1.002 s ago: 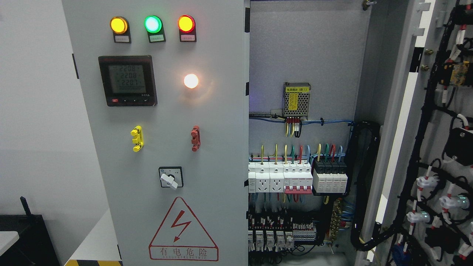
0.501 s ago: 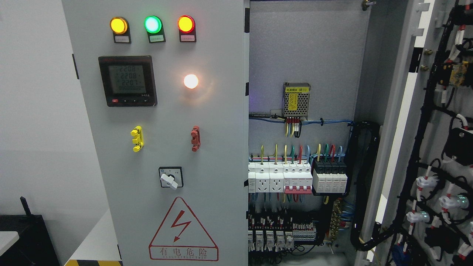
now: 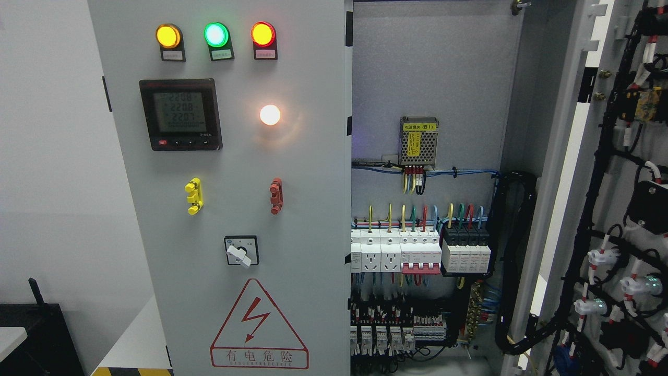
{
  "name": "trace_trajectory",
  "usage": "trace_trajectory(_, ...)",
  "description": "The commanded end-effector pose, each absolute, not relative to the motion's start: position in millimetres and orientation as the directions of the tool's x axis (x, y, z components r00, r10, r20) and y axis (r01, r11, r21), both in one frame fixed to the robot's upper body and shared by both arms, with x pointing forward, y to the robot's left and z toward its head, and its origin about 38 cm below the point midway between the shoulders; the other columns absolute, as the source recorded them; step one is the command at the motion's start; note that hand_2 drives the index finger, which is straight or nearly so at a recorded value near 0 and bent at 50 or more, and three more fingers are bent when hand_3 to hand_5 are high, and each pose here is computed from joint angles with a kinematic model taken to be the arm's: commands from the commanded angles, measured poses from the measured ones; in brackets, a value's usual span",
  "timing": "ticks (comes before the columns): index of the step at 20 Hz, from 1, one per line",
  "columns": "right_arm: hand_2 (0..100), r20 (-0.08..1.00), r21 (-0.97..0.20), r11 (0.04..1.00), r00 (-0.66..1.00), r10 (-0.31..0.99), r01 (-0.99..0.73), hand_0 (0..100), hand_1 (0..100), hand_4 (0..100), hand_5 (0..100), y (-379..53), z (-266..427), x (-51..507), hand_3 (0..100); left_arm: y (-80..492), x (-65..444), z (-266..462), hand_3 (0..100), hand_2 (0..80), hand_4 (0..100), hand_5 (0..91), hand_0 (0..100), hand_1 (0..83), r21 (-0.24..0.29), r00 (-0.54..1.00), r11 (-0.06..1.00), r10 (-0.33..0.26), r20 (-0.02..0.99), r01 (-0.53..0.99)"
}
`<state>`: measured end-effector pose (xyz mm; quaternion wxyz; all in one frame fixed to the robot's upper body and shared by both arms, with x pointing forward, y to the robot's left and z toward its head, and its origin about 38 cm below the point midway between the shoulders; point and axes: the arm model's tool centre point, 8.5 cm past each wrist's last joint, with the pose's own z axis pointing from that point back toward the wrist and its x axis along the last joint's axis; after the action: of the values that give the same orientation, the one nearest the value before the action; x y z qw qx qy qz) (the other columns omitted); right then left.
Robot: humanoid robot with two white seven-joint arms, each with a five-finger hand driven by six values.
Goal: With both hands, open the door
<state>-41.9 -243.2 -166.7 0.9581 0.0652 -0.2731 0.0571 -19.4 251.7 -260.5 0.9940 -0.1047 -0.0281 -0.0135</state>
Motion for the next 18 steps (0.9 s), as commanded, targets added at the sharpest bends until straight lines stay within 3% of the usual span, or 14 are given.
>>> trace_trajectory(1, 0, 0.766, 0.054, 0.953, 0.624, 0.152, -0.299, 11, 0, 0, 0, -250.2, -91.6, 25.6, 0, 233.8, -20.3, -261.3, 0, 0.0, 3, 0.0, 0, 0.0, -0.237, 0.999, 0.972, 0.010, 0.047, 0.002)
trace_trajectory(9, 0, 0.875, 0.048, 0.940, 0.469, 0.124, -0.339, 11, 0, 0, 0, -238.6, -51.3, 50.7, 0, 233.0, -13.0, -261.2, 0, 0.0, 3, 0.0, 0, 0.0, -0.239, 0.997, 0.971, -0.001, 0.082, 0.020)
trace_trajectory(12, 0, 0.903, 0.054, 0.926, 0.414, 0.114, -0.374, 11, 0, 0, 0, -229.0, -32.7, 59.5, 0, 233.5, -5.2, -260.9, 0, 0.0, 3, 0.0, 0, 0.0, -0.236, 0.991, 0.972, 0.040, 0.127, -0.009)
trace_trajectory(16, 0, 0.928, 0.064, 0.917, 0.360, 0.090, -0.393, 11, 0, 0, 0, -217.3, -20.0, 72.0, 0, 234.9, -0.8, -260.9, 0, 0.0, 3, 0.0, 0, 0.0, -0.233, 0.990, 0.972, 0.045, 0.135, -0.013)
trace_trajectory(18, 0, 0.944, 0.065, 0.912, 0.321, 0.076, -0.406, 11, 0, 0, 0, -211.3, -12.7, 81.1, 0, 237.7, 5.5, -261.4, 0, 0.0, 3, 0.0, 0, 0.0, -0.203, 0.988, 0.979, 0.059, 0.145, -0.029)
